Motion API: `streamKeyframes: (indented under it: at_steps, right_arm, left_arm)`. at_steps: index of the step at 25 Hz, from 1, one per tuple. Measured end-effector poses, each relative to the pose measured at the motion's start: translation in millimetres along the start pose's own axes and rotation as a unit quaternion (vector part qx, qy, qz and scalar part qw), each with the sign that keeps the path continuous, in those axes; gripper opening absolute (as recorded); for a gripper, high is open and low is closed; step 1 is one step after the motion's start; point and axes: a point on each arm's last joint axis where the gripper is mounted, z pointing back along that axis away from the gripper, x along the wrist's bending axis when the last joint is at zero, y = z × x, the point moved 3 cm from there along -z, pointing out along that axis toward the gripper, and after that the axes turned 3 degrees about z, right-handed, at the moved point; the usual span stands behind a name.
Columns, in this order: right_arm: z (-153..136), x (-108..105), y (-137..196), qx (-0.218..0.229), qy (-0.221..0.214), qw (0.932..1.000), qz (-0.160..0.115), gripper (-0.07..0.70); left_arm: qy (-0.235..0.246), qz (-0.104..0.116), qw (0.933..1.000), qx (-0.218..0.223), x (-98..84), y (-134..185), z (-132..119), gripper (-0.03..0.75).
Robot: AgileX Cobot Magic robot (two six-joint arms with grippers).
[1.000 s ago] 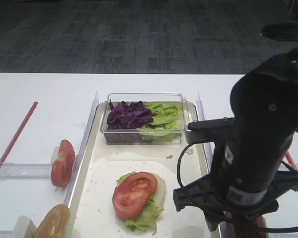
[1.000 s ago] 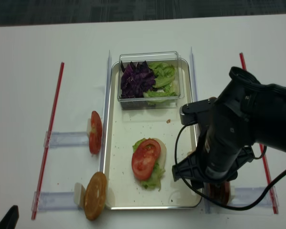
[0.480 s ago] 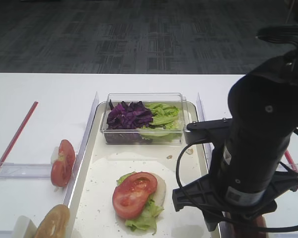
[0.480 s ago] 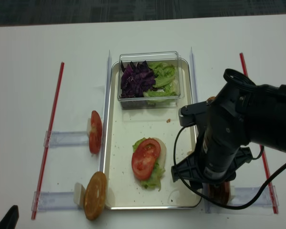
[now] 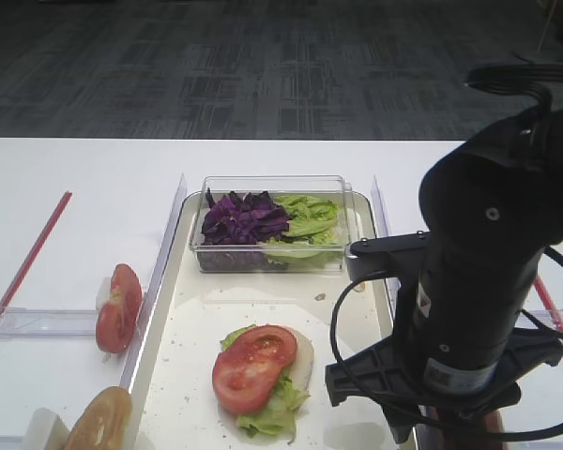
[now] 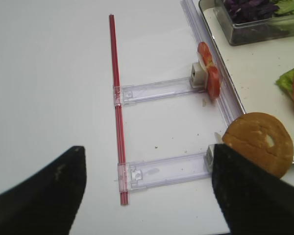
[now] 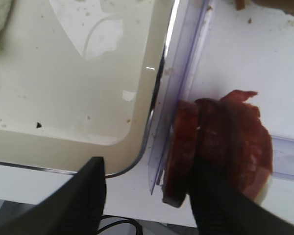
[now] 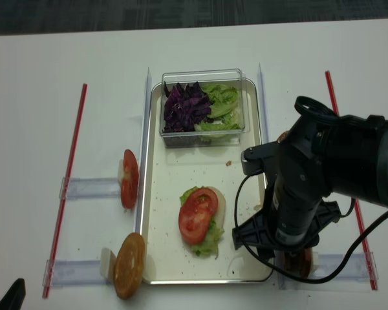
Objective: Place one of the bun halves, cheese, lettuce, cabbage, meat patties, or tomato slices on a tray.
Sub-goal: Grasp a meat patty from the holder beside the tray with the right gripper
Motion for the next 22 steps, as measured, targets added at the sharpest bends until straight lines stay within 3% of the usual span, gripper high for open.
streamKeyframes:
  at_steps: [7, 22]
  right_arm:
    - [0.0, -0.4, -0.2, -0.001, 0.001, 1.0000, 0.001, 0.412]
    - [0.0, -2.5, -1.1, -0.004, 0.010, 0.9999, 0.008, 0.295]
  left_arm:
    - [0.000, 0.000, 1.0000, 0.000, 0.0, 0.0, 0.0, 0.492]
    - [0.000, 0.000, 1.0000, 0.000, 0.0, 0.0, 0.0, 0.492]
